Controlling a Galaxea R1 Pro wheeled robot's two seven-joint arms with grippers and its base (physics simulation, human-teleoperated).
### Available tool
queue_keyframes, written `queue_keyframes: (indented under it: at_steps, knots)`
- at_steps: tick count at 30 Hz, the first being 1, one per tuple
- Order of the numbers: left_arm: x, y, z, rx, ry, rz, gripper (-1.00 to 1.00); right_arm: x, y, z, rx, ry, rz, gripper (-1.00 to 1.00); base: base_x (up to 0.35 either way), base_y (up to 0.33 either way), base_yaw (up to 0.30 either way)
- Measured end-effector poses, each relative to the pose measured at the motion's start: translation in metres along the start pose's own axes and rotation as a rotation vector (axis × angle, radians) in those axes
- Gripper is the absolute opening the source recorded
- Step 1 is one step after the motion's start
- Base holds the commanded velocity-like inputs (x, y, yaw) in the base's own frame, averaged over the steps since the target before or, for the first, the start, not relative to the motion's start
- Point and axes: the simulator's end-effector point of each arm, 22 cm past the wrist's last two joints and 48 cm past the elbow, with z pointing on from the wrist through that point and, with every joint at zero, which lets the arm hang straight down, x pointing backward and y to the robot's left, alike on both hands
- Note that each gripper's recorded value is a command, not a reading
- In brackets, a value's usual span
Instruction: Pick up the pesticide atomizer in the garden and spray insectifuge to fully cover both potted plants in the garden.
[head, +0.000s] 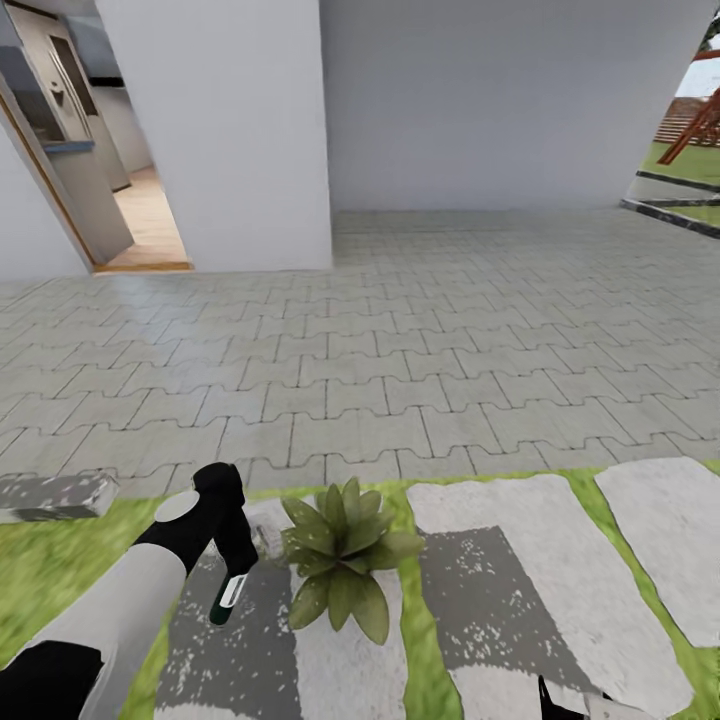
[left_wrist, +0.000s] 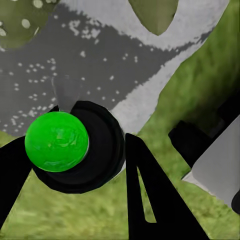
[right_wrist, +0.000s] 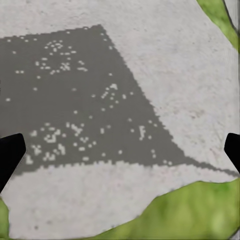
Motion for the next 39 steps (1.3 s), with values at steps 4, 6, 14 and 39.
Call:
queue_keyframes:
  at_steps: [4, 6, 14, 39]
  knots:
    - [0.000, 0.000, 0.000, -0.002, 0.000, 0.002, -1.00, 0.000, 0.000, 0.000, 0.000, 0.000, 0.000, 1.00, 0.142, 0.262, -0.082]
    - [-0.001, 0.002, -0.001, -0.006, -0.002, 0.002, -1.00, 0.000, 0.000, 0.000, 0.000, 0.001, 0.000, 1.00, 0.040, 0.081, -0.011]
    - [-0.009, 0.010, -0.013, -0.026, -0.018, 0.001, -1.00, 0.000, 0.000, 0.000, 0.000, 0.000, 0.000, 1.00, 0.005, 0.010, -0.001]
    - [-0.006, 0.006, -0.006, -0.020, -0.003, 0.014, -1.00, 0.000, 0.000, 0.000, 0.000, 0.000, -0.001, 1.00, 0.113, 0.033, -0.023]
